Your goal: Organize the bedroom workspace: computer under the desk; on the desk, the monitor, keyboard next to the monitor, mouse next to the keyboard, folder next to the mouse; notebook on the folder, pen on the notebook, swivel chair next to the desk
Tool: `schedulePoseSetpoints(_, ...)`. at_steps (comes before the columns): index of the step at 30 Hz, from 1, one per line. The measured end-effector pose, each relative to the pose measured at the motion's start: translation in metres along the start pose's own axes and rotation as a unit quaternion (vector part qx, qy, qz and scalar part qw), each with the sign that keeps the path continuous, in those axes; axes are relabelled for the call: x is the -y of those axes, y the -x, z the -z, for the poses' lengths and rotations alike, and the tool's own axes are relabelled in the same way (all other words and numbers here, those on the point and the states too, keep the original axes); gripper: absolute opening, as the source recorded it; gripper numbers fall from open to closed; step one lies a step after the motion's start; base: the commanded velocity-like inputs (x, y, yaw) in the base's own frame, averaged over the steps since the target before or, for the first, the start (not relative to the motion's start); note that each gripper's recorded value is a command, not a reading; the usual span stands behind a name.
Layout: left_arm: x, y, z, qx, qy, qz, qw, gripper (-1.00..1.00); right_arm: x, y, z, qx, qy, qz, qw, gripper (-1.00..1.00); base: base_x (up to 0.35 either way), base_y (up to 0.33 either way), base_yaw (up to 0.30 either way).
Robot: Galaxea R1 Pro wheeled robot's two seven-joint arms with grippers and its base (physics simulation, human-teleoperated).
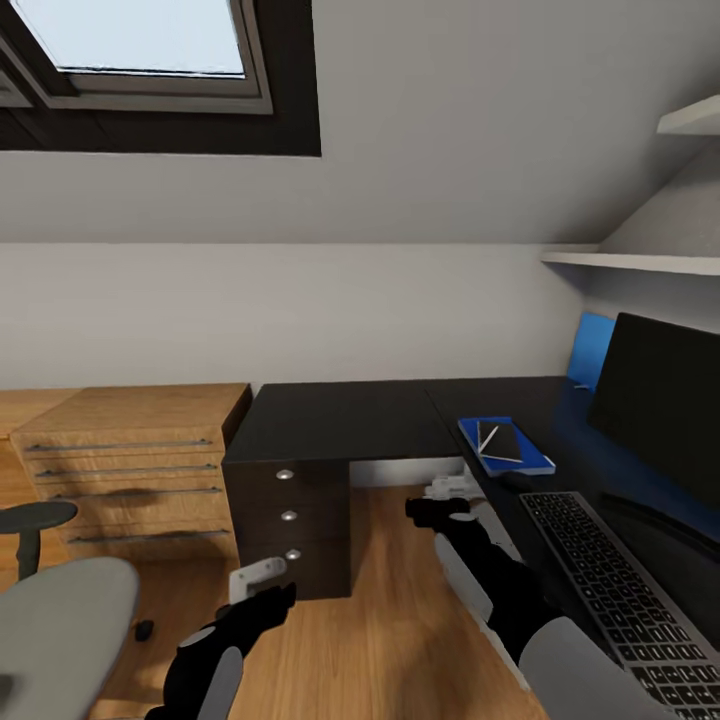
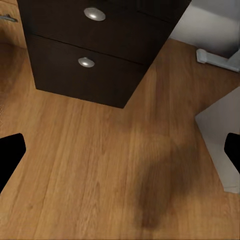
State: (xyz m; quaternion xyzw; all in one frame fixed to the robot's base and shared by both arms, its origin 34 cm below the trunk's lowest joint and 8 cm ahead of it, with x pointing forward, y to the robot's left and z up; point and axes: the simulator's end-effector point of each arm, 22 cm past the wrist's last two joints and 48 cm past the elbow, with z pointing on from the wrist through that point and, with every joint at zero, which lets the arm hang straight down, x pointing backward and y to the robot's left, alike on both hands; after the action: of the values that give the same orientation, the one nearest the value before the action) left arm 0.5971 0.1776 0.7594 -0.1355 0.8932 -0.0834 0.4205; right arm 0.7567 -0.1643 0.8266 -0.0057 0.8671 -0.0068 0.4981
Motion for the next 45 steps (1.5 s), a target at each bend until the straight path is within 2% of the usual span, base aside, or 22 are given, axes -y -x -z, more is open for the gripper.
schedulePoseSetpoints(3, -0.001, 0.004, 0.003, 0.001, 0.002, 0.002, 1.0000, 1.00, -0.016, -0.008, -0.001, -0.006, 0.005, -0.006, 1.0000, 1.00, 0.000, 0.000, 0.000)
schedulePoseSetpoints(7, -0.005, -0.010, -0.001, -0.020, 0.010, 0.002, 0.9998, 1.00, -0.032, -0.019, -0.003, -0.009, 0.008, -0.013, 0.9998, 1.00, 0.000, 0.000, 0.000)
schedulePoseSetpoints(14, -0.014, -0.036, -0.011, -0.036, 0.027, 0.007, 0.9989, 1.00, -0.034, -0.044, -0.006, -0.021, -0.004, -0.013, 0.9997, 1.00, 0.000, 0.000, 0.000)
schedulePoseSetpoints(19, -0.027, -0.059, -0.017, -0.040, 0.045, 0.014, 0.9981, 1.00, -0.031, -0.071, -0.004, -0.048, -0.012, -0.009, 0.9988, 1.00, 0.000, 0.000, 0.000)
schedulePoseSetpoints(22, -0.042, -0.073, -0.019, -0.048, 0.059, 0.010, 0.9971, 1.00, -0.027, -0.099, 0.001, -0.072, -0.018, -0.006, 0.9972, 1.00, 0.000, 0.000, 0.000)
schedulePoseSetpoints(23, -0.077, -0.088, -0.023, -0.049, 0.087, -0.001, 0.9950, 1.00, -0.021, -0.143, 0.006, -0.087, -0.030, -0.010, 0.9957, 1.00, 0.000, 0.000, 0.000)
schedulePoseSetpoints(26, -0.106, -0.115, -0.023, -0.061, 0.112, -0.007, 0.9918, 1.00, -0.015, -0.187, 0.017, -0.095, -0.047, -0.008, 0.9943, 1.00, 0.000, 0.000, 0.000)
schedulePoseSetpoints(32, -0.135, -0.155, -0.013, -0.067, 0.143, -0.008, 0.9874, 1.00, 0.004, -0.236, 0.037, -0.132, -0.064, 0.007, 0.9891, 1.00, 0.000, 0.000, 0.001)
schedulePoseSetpoints(35, -0.152, -0.186, -0.002, -0.094, 0.161, -0.015, 0.9823, 1.00, 0.015, -0.270, 0.056, -0.130, -0.061, 0.004, 0.9897, 1.00, 0.000, 0.000, 0.155)
schedulePoseSetpoints(42, -0.163, -0.199, 0.011, -0.113, 0.173, -0.020, 0.9782, 1.00, 0.026, -0.278, 0.071, -0.127, -0.066, 0.006, 0.9896, 1.00, -0.139, 0.000, 0.239)
schedulePoseSetpoints(44, -0.165, -0.199, 0.014, -0.110, 0.176, -0.021, 0.9780, 1.00, 0.033, -0.277, 0.072, -0.127, -0.070, 0.007, 0.9894, 1.00, -0.310, 0.000, 0.261)
schedulePoseSetpoints(45, -0.169, -0.199, 0.017, -0.099, 0.180, -0.021, 0.9783, 1.00, 0.040, -0.276, 0.073, -0.127, -0.074, 0.009, 0.9891, 1.00, -0.325, 0.000, 0.263)
